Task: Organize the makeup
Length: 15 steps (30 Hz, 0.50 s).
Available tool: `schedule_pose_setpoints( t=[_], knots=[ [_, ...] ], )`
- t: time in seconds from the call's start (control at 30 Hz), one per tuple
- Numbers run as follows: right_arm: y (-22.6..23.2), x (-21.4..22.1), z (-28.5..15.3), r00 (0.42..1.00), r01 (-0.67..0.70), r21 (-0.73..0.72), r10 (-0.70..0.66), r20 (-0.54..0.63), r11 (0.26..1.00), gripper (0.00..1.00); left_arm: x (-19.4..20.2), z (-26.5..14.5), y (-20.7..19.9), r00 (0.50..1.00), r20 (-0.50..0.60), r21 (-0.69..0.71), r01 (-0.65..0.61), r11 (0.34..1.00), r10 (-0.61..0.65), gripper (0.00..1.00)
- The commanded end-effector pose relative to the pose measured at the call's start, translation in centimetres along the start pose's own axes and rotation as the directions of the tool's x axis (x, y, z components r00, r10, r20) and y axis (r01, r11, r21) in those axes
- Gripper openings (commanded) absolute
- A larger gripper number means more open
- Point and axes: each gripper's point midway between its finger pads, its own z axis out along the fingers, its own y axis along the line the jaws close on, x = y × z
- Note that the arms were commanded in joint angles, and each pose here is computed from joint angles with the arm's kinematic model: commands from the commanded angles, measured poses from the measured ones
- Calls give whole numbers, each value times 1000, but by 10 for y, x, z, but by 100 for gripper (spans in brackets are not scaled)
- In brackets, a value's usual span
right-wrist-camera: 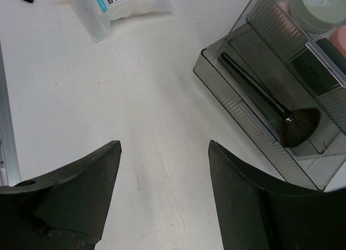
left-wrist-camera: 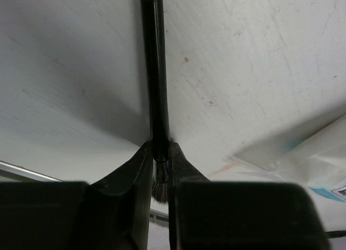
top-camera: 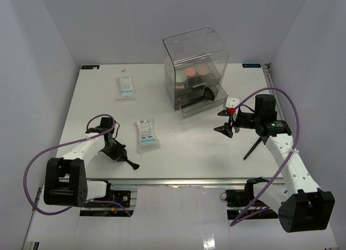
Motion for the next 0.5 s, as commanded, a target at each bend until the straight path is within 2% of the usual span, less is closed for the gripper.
schedule_pose_setpoints(
  t=[0.0, 0.13, 0.17, 0.23, 0.3, 0.37, 0.4, 0.47],
  knots=[
    [0, -10, -6, 999, 16, 8, -17, 49, 1000, 72, -15, 1, -4, 997, 73, 23, -29, 999, 28, 10],
    [-4, -11, -15, 998, 18, 39, -20, 59, 999, 72, -31, -39, -30, 978, 185, 166, -133, 977, 101, 0],
    [-6, -13, -17, 998, 20, 46, -23, 65, 999, 72, -31, -51, -39, 970, 211, 223, -169, 960, 122, 0],
    [-7, -16, -22, 997, 25, 62, -29, 72, 998, 72, -30, -88, -63, 938, 292, 364, -292, 884, 189, 0],
    [-10, -18, -25, 997, 31, 78, -37, 73, 996, 72, -17, -119, -94, 883, 365, 491, -451, 745, 294, 0],
    [-13, -18, -27, 996, 32, 90, -39, 75, 995, 72, -4, -158, -134, 813, 482, 610, -579, 541, 326, 0],
    [-17, -16, -31, 997, 21, 112, -29, 71, 994, 72, 8, -174, -149, 777, 523, 635, -630, 448, 352, 0],
    [-21, -14, -34, 997, 1, 129, -10, 71, 992, 72, 40, -203, -180, 663, 620, 615, -743, 266, 418, 0]
  ],
)
